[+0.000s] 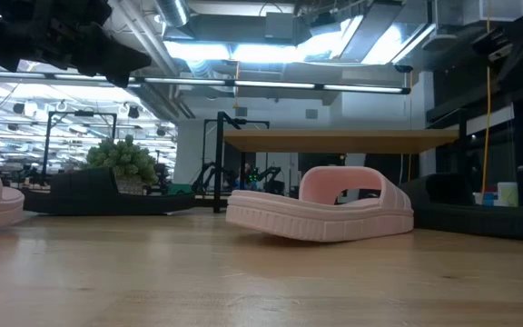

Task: Pick and place slides into the shelf
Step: Put the right black slide on the shelf

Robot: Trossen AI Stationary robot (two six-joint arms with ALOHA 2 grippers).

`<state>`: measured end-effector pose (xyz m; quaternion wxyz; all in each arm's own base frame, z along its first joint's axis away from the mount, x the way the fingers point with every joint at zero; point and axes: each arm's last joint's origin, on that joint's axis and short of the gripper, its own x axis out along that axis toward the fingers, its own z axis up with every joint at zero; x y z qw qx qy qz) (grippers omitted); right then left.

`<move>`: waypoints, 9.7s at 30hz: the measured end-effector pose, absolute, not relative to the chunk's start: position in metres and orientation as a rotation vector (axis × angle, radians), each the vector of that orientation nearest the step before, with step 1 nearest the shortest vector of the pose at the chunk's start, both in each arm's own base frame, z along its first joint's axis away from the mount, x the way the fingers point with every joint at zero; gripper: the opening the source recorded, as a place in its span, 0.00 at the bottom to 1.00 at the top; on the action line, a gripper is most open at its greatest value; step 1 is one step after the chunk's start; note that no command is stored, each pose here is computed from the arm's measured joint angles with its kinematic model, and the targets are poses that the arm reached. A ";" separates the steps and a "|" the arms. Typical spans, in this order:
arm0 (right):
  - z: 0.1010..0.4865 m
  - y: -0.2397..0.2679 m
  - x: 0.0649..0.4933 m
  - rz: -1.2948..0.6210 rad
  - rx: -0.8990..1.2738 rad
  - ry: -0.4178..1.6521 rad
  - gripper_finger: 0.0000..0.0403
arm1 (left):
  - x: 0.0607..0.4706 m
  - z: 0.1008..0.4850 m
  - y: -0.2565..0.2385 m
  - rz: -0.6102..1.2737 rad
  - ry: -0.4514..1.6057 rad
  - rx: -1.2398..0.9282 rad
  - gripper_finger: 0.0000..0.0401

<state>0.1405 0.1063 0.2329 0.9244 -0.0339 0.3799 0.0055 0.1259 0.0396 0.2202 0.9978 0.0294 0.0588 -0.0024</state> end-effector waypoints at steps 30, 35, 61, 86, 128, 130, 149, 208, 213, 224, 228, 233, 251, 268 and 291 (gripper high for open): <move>0.230 0.105 0.137 0.004 -0.044 0.831 0.00 | 0.126 0.220 0.036 -0.126 0.109 0.051 0.00; 0.230 0.105 0.137 0.003 -0.043 0.830 0.00 | 0.127 0.220 0.030 -0.186 0.108 0.038 0.00; 0.230 0.105 0.138 0.004 -0.047 0.830 0.00 | 0.142 0.209 0.009 -0.263 0.200 -0.002 0.00; 0.231 0.106 0.139 0.008 -0.029 0.812 0.03 | 0.148 0.210 -0.003 -0.268 0.186 0.022 0.00; 0.229 0.084 0.151 -0.044 -0.191 0.845 0.39 | 0.149 0.212 -0.003 -0.262 0.171 0.005 0.00; 0.227 0.082 0.153 -0.064 -0.198 0.867 0.40 | 0.149 0.212 -0.003 -0.262 0.171 0.006 0.00; 0.199 0.086 0.173 -0.119 -0.325 1.003 0.40 | 0.148 0.210 -0.003 -0.262 0.190 0.003 0.00; 0.163 0.070 0.199 -0.351 -0.418 1.130 0.02 | 0.148 0.210 -0.003 -0.262 0.193 0.005 0.00; 0.163 0.070 0.199 -0.350 -0.416 1.131 0.01 | 0.148 0.210 -0.003 -0.262 0.193 0.005 0.00; 0.196 0.076 0.203 -0.383 -0.394 1.180 0.00 | 0.148 0.210 -0.002 -0.232 0.194 0.007 0.00; 0.210 0.085 0.209 -0.339 -0.367 1.145 0.00 | 0.148 0.210 -0.002 -0.233 0.194 0.007 0.00; 0.226 0.097 0.213 -0.301 -0.352 1.088 0.00 | 0.148 0.210 -0.002 -0.233 0.194 0.007 0.00; 0.281 0.090 0.243 -0.514 -0.470 0.770 0.00 | 0.148 0.210 -0.002 -0.233 0.193 0.007 0.00; 0.303 -0.001 0.299 -0.692 -0.520 0.681 0.00 | 0.148 0.210 -0.002 -0.234 0.188 0.029 0.00; 0.315 -0.107 0.398 -0.815 -0.504 0.974 0.00 | 0.148 0.210 -0.002 -0.234 0.183 0.033 0.00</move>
